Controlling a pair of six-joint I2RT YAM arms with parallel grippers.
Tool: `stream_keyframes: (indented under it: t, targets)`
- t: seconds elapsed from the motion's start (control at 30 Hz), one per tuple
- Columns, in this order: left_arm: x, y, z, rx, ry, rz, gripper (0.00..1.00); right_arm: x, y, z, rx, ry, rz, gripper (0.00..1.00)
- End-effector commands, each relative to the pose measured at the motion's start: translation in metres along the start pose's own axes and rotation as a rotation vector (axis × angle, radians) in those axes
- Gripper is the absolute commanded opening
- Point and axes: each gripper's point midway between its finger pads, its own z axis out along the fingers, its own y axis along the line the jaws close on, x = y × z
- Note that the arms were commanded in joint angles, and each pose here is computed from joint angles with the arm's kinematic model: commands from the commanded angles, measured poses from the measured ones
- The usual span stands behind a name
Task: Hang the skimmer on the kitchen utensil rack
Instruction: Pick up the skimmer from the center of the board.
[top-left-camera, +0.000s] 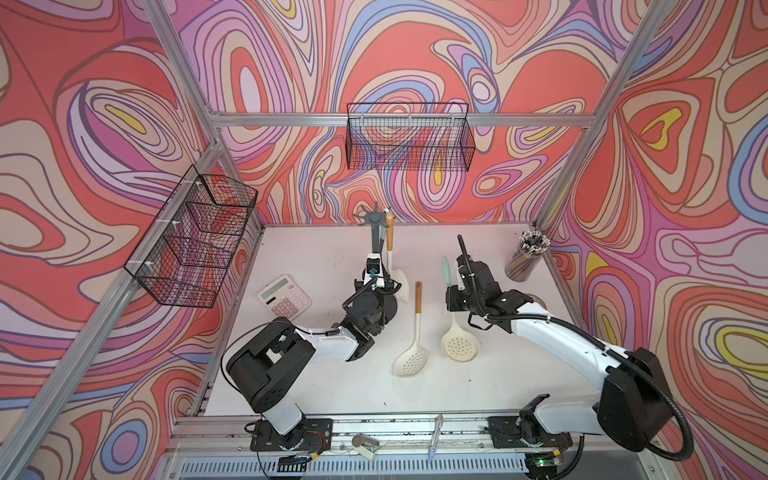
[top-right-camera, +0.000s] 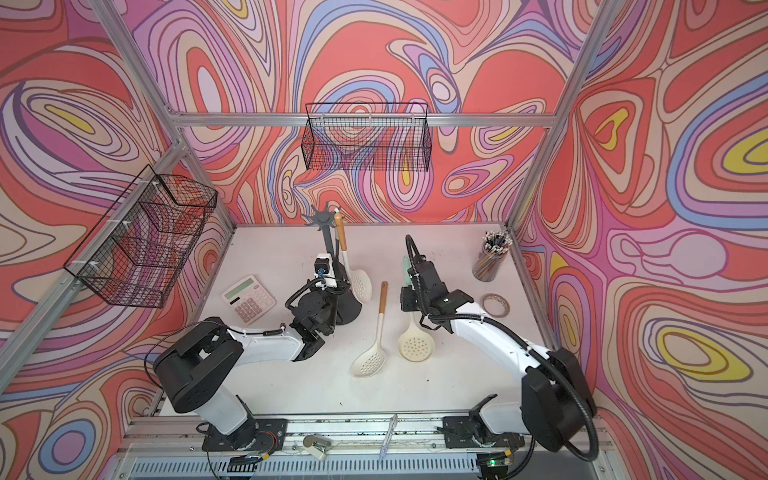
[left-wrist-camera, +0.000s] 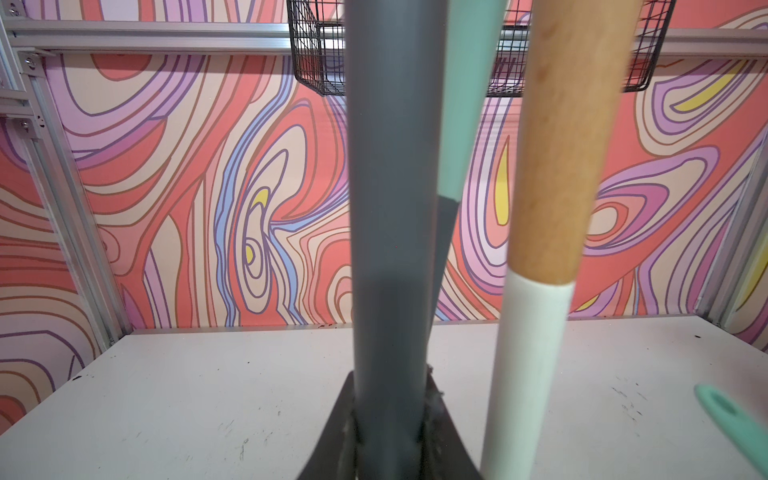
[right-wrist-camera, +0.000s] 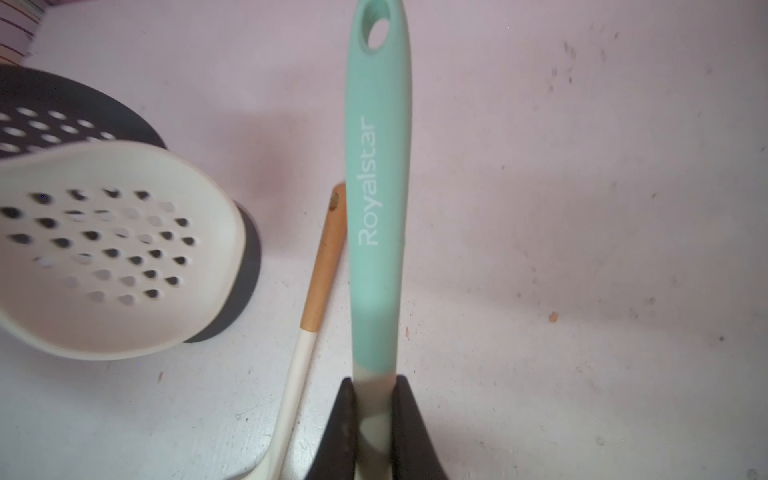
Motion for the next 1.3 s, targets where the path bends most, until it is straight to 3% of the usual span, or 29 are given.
stream_keyframes:
  t: [0.0,0.23,0.4,0.57,0.8,0.97,1.27]
  targets:
    - [-0.018,0.006,0.003,-0.041,-0.047,-0.003,0.0,-0.042,0.016,-0.032,-0.067,-0.145,-0.075,0.0]
    - [-0.023,-0.003,-0.002,0.031,-0.049,-0.003,0.0,-0.082,0.038,-0.071,-0.16,-0.29,-0.132,0.0]
    - [-0.028,-0.008,-0.009,0.104,-0.042,-0.011,0.21,-0.089,0.046,-0.074,-0.192,-0.309,-0.143,0.0]
    - [-0.03,-0.004,-0.014,0.103,-0.034,-0.003,0.32,-0.092,0.051,-0.072,-0.218,-0.315,-0.147,0.0]
    - [-0.034,0.004,-0.014,0.065,-0.021,-0.003,0.37,-0.091,0.052,-0.071,-0.222,-0.316,-0.149,0.0]
    - [-0.038,0.005,-0.016,0.07,-0.03,-0.01,0.46,-0.089,0.052,-0.072,-0.228,-0.314,-0.147,0.0]
    - [-0.045,-0.002,-0.029,0.179,-0.028,0.057,0.56,-0.095,0.06,-0.083,-0.262,-0.351,-0.205,0.0]
